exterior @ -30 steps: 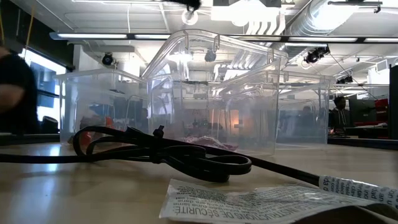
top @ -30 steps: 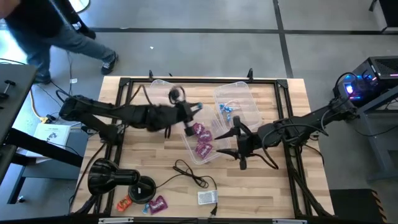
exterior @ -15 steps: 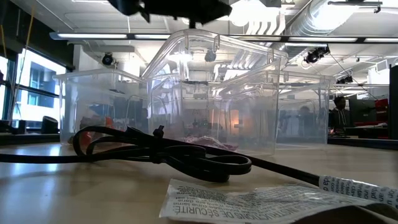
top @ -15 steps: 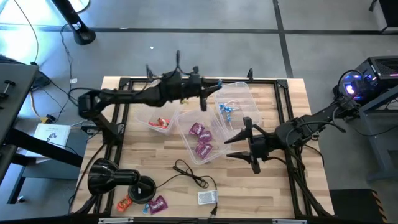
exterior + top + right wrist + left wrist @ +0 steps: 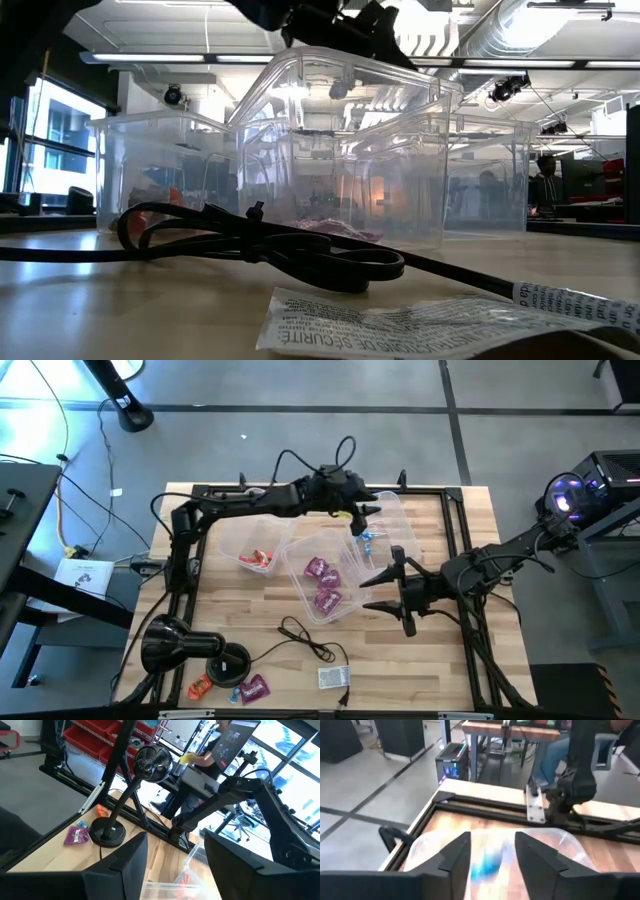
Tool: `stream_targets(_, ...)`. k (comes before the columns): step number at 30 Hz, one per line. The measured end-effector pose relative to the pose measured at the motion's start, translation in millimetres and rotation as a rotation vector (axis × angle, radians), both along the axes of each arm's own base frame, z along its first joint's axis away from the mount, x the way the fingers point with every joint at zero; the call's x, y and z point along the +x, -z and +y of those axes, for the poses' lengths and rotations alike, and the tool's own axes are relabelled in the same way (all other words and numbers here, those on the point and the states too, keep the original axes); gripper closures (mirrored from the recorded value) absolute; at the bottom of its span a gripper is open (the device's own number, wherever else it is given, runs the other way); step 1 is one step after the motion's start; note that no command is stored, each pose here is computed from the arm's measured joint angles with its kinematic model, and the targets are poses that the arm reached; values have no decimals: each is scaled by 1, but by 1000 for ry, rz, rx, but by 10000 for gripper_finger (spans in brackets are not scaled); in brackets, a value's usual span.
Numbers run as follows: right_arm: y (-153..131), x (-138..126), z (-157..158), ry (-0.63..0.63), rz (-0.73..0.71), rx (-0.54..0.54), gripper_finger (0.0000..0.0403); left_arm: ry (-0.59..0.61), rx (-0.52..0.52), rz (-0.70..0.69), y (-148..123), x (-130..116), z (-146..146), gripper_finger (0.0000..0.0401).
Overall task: Sort candy
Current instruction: Put the blue candy into the right transparent bin, then put the violet candy into the center transparent bin
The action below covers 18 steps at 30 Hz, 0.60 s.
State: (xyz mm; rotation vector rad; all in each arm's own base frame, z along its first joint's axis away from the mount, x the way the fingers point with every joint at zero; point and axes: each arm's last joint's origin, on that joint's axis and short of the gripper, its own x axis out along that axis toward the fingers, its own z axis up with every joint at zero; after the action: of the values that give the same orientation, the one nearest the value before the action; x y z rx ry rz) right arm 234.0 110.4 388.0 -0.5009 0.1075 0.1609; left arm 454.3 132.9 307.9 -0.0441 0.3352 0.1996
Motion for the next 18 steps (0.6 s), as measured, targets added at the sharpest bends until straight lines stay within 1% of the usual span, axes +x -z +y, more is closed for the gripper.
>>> stream_targets(6, 0, 0, 0, 13, 0, 5, 210, 55, -9, -49, -18, -3, -12, 202)
stream_targets(8, 0, 0, 0, 17, -1, 5, 210, 58, -28, -5, -25, -12, -16, 193)
stream_targets(11, 0, -1, 1, 21, 0, 11, 210, 65, -78, 155, -36, -37, -27, 188)
stream_targets(14, 0, -1, 1, 23, 0, 10, 210, 94, -106, 317, -49, -71, -47, 187)
stream_targets(16, 0, -1, 1, 23, 2, 9, 210, 135, -100, 366, -58, -91, -67, 187)
stream_targets(18, 0, -1, 1, 24, 1, 10, 210, 164, -76, 357, -69, -109, -87, 187)
